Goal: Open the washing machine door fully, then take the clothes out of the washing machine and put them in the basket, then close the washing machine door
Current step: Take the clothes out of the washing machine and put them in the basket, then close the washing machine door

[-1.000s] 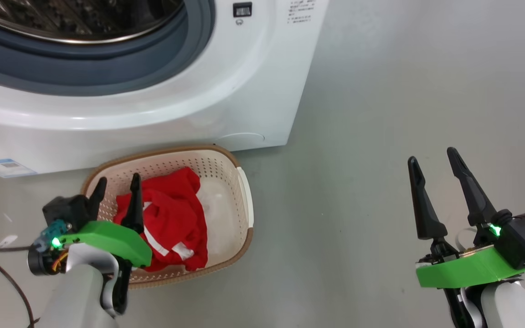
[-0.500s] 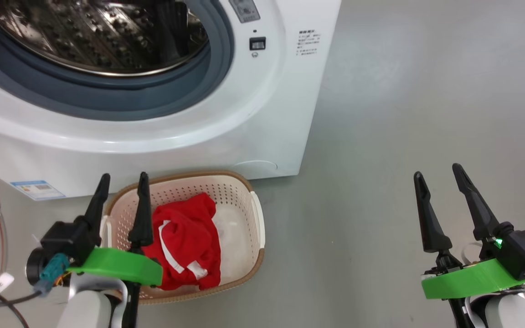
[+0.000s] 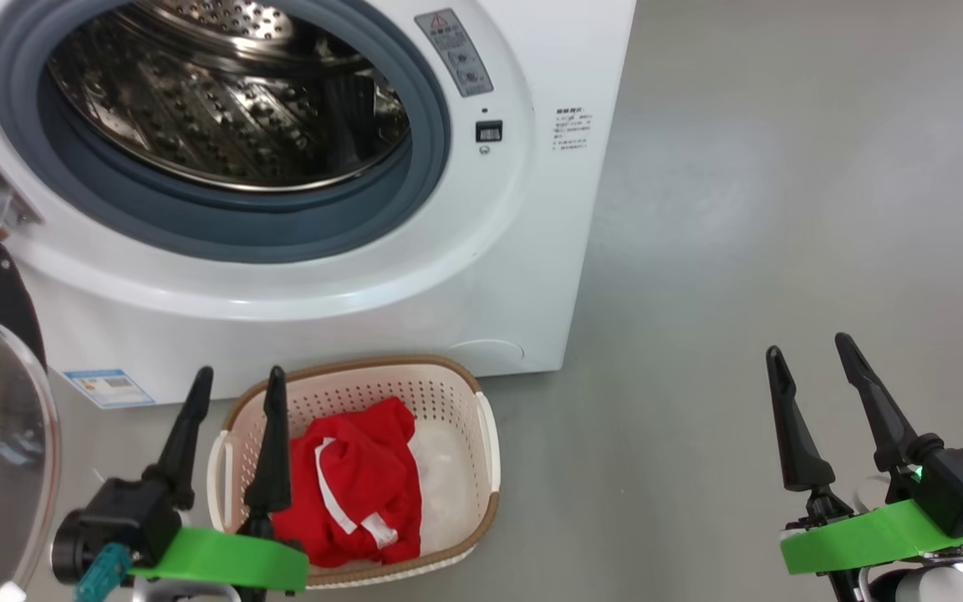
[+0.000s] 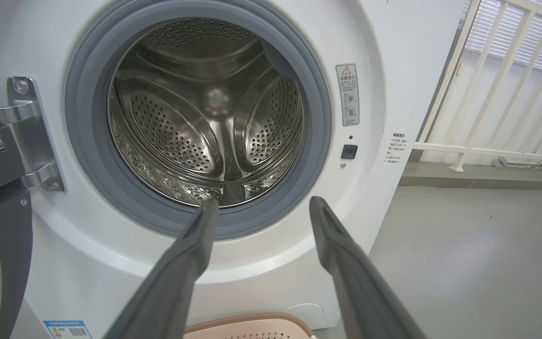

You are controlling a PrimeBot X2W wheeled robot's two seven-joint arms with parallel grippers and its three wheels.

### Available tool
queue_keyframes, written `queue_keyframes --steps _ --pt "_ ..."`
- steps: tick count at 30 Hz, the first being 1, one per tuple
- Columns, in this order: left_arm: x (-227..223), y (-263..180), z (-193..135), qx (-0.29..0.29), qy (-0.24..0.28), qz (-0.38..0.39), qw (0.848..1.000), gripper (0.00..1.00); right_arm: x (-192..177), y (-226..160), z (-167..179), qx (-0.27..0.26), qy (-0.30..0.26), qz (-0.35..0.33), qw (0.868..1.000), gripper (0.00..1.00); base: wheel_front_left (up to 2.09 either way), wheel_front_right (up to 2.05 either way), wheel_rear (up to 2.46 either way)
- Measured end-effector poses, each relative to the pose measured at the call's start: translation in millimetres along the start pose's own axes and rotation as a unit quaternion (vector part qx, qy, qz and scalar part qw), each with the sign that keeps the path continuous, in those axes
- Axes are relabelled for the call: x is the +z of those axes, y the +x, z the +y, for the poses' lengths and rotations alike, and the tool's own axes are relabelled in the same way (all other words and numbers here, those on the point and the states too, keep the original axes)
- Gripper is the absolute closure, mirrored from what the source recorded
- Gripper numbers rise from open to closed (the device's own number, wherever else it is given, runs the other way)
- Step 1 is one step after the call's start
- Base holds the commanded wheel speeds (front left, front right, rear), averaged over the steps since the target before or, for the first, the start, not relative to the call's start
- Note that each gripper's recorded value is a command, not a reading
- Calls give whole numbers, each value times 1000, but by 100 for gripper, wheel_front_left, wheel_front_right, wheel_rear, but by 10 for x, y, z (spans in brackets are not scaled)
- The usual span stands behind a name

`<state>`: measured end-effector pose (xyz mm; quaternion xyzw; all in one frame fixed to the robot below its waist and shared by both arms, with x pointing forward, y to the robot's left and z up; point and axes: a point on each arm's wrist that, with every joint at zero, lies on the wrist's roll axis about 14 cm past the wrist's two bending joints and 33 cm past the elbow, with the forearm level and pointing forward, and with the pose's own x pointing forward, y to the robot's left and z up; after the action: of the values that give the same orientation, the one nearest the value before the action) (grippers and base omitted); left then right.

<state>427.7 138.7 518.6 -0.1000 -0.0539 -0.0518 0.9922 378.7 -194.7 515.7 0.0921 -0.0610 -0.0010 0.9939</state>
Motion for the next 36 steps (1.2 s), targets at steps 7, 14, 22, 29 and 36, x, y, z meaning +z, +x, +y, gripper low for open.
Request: queue_keyframes --steps 7,14,22,29,36 --pt "104 -242 6 6 -3 -10 1000 0 58 -149 -13 -3 1 -5 1000 0 0 0 0" --pt "184 -440 0 14 5 -19 1000 0 135 -262 -31 -7 0 -15 1000 0 0 0 0" --pt "201 -587 -39 11 7 -18 1000 0 143 -422 -88 -17 0 -14 1000 0 0 0 0" --pt "259 -587 -60 4 14 -26 1000 0 186 -443 -111 -20 0 -21 1000 0 0 0 0" --pt "271 -589 -58 4 15 -27 1000 0 200 -445 -123 -22 -1 -23 999 0 0 0 0"
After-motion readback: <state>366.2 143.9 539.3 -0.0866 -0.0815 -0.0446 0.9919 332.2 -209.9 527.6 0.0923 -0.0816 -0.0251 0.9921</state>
